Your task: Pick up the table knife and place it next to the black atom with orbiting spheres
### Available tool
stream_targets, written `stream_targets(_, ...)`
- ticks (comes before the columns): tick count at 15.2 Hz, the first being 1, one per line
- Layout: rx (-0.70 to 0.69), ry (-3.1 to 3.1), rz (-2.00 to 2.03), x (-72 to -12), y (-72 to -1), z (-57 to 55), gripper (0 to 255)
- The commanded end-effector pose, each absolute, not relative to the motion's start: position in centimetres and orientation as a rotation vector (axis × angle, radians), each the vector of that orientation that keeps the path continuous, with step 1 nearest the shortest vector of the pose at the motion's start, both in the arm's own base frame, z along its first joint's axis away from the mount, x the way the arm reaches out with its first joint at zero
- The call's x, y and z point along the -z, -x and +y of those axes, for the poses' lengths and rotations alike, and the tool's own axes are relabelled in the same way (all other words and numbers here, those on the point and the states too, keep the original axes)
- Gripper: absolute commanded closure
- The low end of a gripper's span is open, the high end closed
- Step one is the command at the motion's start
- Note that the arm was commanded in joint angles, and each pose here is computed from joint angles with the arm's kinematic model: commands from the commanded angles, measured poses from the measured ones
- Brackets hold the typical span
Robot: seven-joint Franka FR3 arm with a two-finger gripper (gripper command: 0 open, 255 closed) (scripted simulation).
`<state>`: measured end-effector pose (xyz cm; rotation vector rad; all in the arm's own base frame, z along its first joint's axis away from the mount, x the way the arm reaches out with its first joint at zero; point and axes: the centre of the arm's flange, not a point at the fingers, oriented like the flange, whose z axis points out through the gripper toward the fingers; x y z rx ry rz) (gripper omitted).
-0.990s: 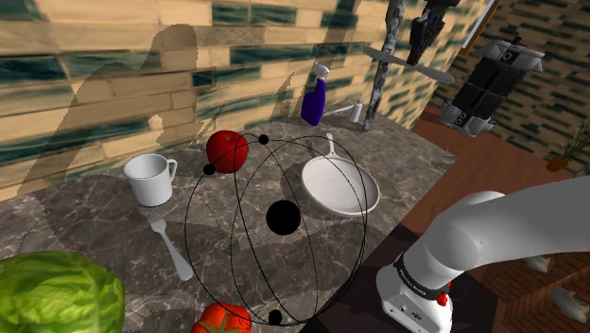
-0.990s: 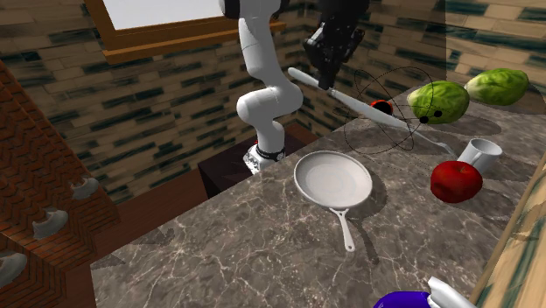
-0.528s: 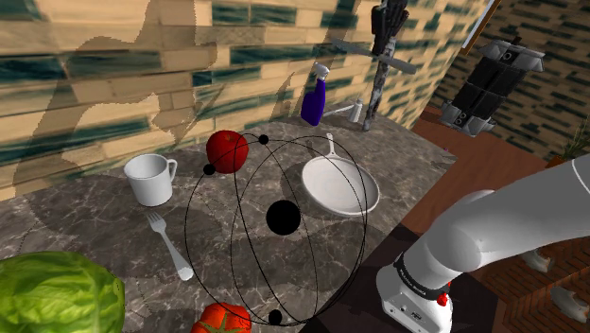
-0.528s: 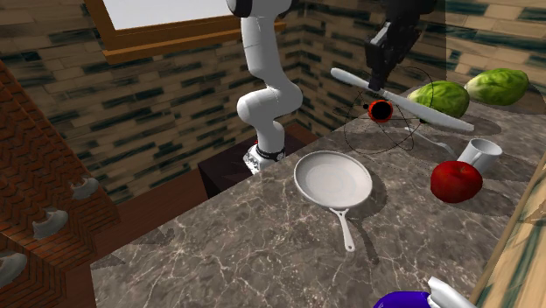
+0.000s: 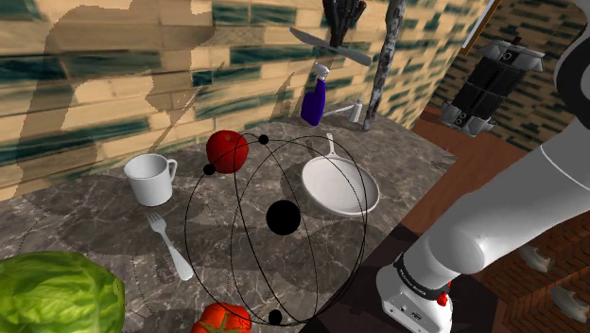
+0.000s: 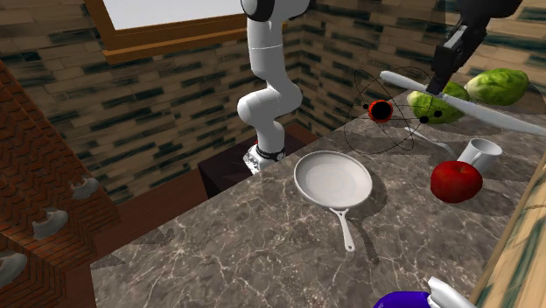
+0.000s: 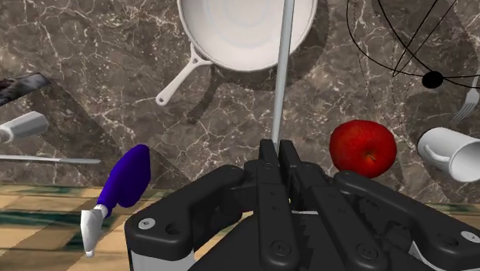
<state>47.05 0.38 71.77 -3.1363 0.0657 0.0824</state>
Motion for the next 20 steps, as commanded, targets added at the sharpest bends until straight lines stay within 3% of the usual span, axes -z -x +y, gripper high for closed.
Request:
stream_targets(1,-0.081,3.136,0.067,-71.8,-49.0,2.3,255)
stream_targets(5,-0.081,3.136,0.067,-71.8,-52.8,5.9,255)
stream_targets(20,-0.081,3.136,0.067,-63.9,-52.8,5.9,255)
